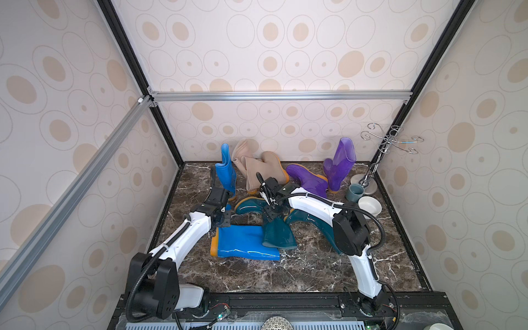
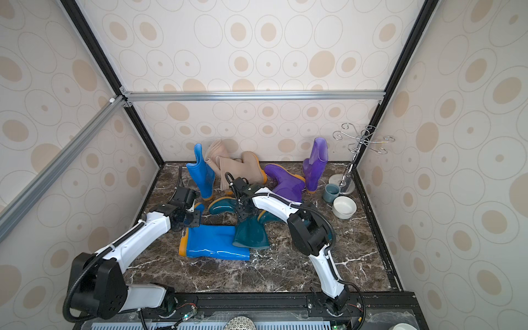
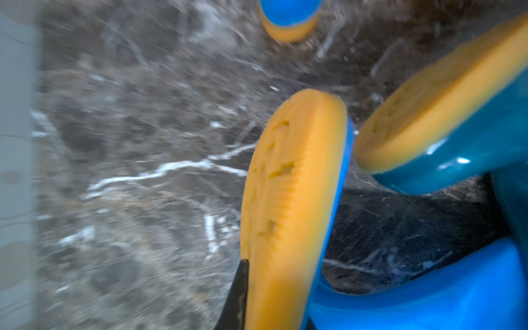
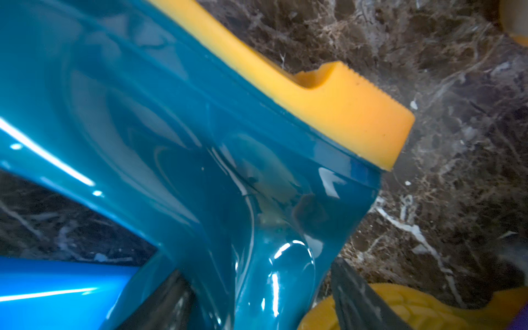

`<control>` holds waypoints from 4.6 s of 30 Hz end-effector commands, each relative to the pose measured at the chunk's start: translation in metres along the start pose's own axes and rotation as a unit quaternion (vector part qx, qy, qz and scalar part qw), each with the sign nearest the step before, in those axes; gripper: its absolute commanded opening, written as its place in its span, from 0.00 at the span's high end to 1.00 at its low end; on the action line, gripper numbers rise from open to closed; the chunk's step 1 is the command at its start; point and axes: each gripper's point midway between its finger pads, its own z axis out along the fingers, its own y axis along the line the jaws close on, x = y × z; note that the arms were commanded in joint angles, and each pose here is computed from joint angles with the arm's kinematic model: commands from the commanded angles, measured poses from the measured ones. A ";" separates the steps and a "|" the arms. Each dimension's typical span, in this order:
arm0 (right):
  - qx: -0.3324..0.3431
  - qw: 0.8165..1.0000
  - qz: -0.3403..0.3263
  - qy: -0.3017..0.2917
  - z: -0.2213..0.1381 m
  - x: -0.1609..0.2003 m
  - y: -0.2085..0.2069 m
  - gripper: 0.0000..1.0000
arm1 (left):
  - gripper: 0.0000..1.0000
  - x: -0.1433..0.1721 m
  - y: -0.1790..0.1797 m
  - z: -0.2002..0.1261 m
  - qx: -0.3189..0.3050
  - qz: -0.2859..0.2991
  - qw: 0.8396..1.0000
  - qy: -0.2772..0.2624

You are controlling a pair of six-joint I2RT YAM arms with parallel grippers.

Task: Match and arrange rain boots in pairs
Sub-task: Pick up the rain boot at the center of the board, then pair a pair of rain boots at the center of the board.

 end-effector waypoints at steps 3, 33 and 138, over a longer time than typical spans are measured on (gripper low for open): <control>0.009 0.999 0.011 0.041 0.005 0.016 -0.012 0.23 | 1.00 -0.038 0.067 -0.072 -0.109 -0.008 0.992 -0.066; -0.413 0.891 0.119 -0.146 -0.178 -0.009 0.057 0.04 | 1.00 -0.101 0.015 -0.119 0.162 -0.038 0.964 -0.207; -0.577 0.763 0.279 -0.081 -0.202 -0.150 0.131 0.29 | 1.00 -0.036 0.004 -0.159 -0.069 0.054 0.948 -0.306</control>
